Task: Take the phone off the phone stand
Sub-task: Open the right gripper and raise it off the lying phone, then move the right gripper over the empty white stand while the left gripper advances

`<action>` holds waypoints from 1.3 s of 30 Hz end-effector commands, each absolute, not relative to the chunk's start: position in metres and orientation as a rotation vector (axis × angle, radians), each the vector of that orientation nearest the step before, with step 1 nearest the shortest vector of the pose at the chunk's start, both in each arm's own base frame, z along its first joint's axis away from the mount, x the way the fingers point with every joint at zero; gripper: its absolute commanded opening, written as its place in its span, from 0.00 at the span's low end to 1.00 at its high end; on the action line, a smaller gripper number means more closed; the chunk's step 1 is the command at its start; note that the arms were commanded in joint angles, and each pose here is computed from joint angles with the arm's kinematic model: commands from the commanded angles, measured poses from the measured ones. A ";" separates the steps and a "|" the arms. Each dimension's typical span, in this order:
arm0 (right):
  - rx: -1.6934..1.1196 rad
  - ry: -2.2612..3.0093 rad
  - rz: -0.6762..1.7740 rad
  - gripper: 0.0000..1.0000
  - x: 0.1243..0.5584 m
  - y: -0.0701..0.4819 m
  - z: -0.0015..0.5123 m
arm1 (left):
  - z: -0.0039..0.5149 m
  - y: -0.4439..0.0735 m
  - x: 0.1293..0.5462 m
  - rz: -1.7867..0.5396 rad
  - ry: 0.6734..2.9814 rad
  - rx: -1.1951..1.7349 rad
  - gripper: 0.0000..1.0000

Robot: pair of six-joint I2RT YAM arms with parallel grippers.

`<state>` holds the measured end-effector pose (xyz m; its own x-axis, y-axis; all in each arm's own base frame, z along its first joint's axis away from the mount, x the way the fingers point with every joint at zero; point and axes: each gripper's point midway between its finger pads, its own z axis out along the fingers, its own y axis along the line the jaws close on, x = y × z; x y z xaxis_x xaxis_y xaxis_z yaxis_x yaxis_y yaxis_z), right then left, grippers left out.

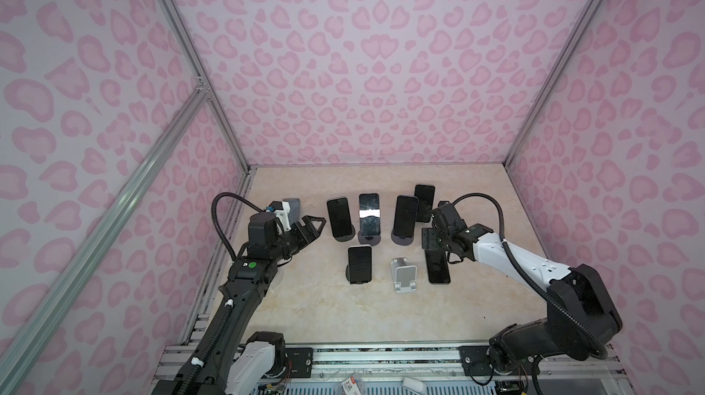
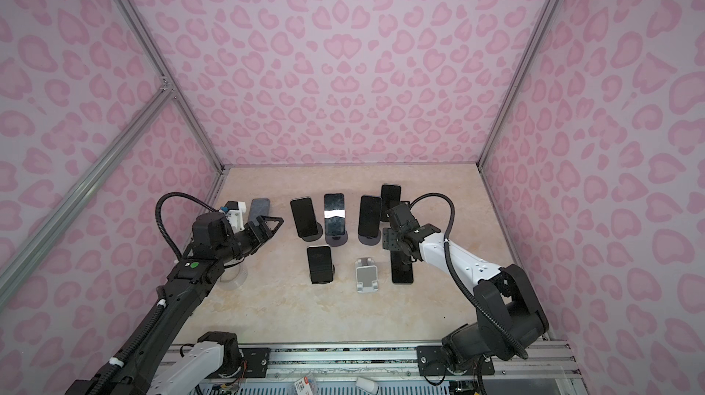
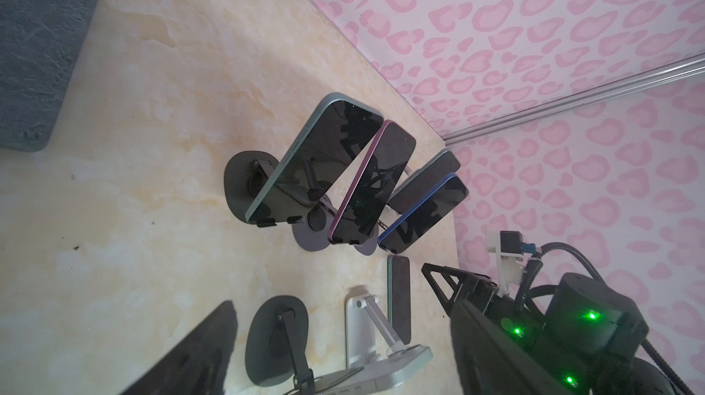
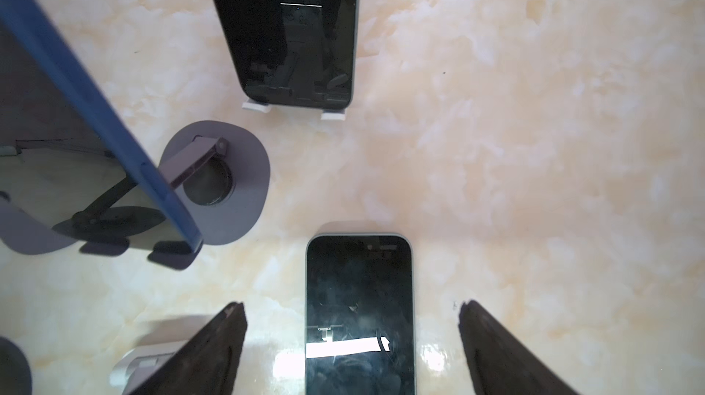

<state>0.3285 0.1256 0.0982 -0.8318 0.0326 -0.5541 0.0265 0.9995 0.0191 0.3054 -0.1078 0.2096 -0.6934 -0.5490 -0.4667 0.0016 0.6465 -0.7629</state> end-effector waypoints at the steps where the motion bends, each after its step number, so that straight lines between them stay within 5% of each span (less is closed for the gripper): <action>1: 0.054 2.554 -0.071 0.90 0.313 0.117 0.105 | 0.219 -0.109 0.305 -1.011 2.132 -0.401 0.90; 21: -0.007 2.382 0.248 0.93 0.216 0.185 0.171 | 0.191 -0.114 0.285 -1.039 2.155 -0.433 0.90; 39: -0.043 2.389 0.241 0.98 0.225 0.239 0.133 | 0.191 -0.160 0.246 -1.134 2.155 -0.242 0.93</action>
